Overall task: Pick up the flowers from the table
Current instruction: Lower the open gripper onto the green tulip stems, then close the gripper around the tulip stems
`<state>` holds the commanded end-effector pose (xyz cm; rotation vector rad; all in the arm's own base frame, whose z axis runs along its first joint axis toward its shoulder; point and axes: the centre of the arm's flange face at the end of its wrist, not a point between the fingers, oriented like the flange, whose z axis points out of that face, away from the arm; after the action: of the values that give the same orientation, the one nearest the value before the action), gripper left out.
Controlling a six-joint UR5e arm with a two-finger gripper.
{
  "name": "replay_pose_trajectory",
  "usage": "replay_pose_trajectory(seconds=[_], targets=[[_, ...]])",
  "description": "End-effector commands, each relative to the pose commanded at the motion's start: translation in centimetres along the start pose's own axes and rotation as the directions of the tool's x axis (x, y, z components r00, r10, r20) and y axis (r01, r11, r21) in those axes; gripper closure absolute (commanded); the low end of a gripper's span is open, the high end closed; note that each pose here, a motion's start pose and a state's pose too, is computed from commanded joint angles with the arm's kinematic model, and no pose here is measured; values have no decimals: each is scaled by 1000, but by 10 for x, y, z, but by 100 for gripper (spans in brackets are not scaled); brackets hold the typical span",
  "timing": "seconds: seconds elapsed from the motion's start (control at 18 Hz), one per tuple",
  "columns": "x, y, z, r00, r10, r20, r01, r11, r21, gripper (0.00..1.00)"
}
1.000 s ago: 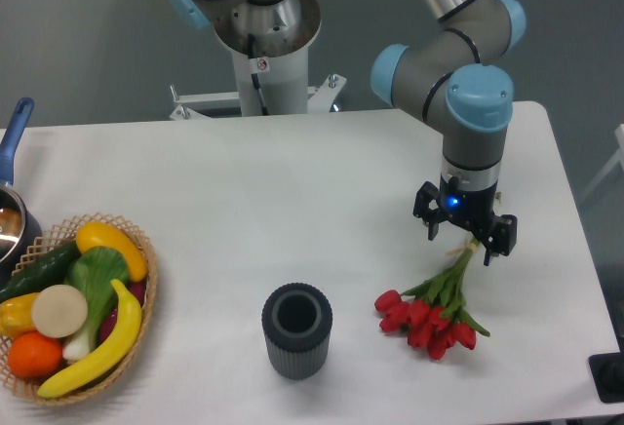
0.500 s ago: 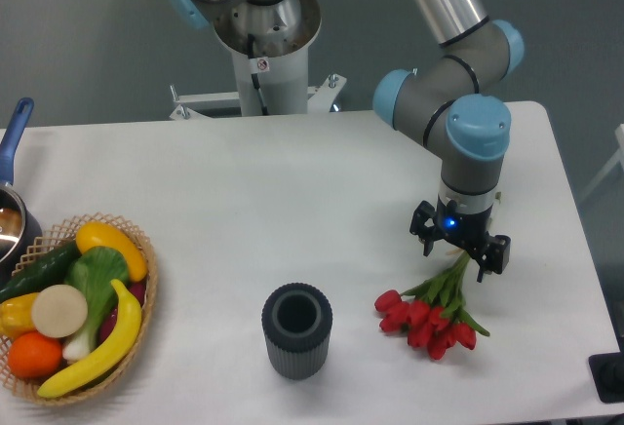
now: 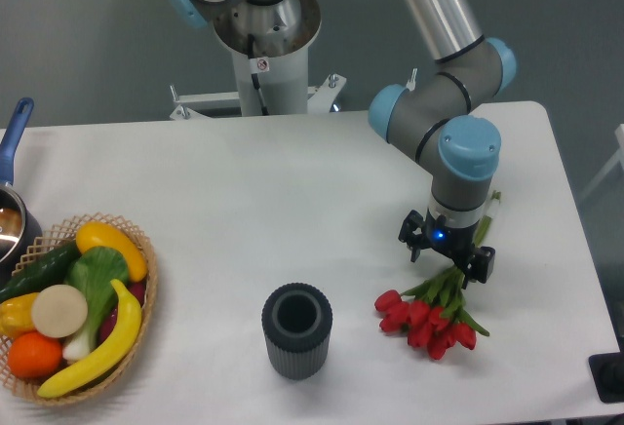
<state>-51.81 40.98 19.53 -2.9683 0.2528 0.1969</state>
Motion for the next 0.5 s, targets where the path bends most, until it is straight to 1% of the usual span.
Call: replay_pose_trajectory(seconds=[0.11, 0.17, 0.22, 0.28, 0.33, 0.5], targets=[[-1, -5, 7, 1000, 9, -3, -9, 1000, -4, 0], [-1, -8, 8, 1000, 14, 7, -14, 1000, 0, 1], [-1, -8, 9, 1000, 15, 20, -16, 1000, 4, 4], [1, -11, 10, 999, 18, 27, -18, 1000, 5, 13], [2, -11, 12, 1000, 11, 24, -11, 1000, 3, 33], [3, -8, 13, 999, 16, 29, -15, 1000, -24, 70]])
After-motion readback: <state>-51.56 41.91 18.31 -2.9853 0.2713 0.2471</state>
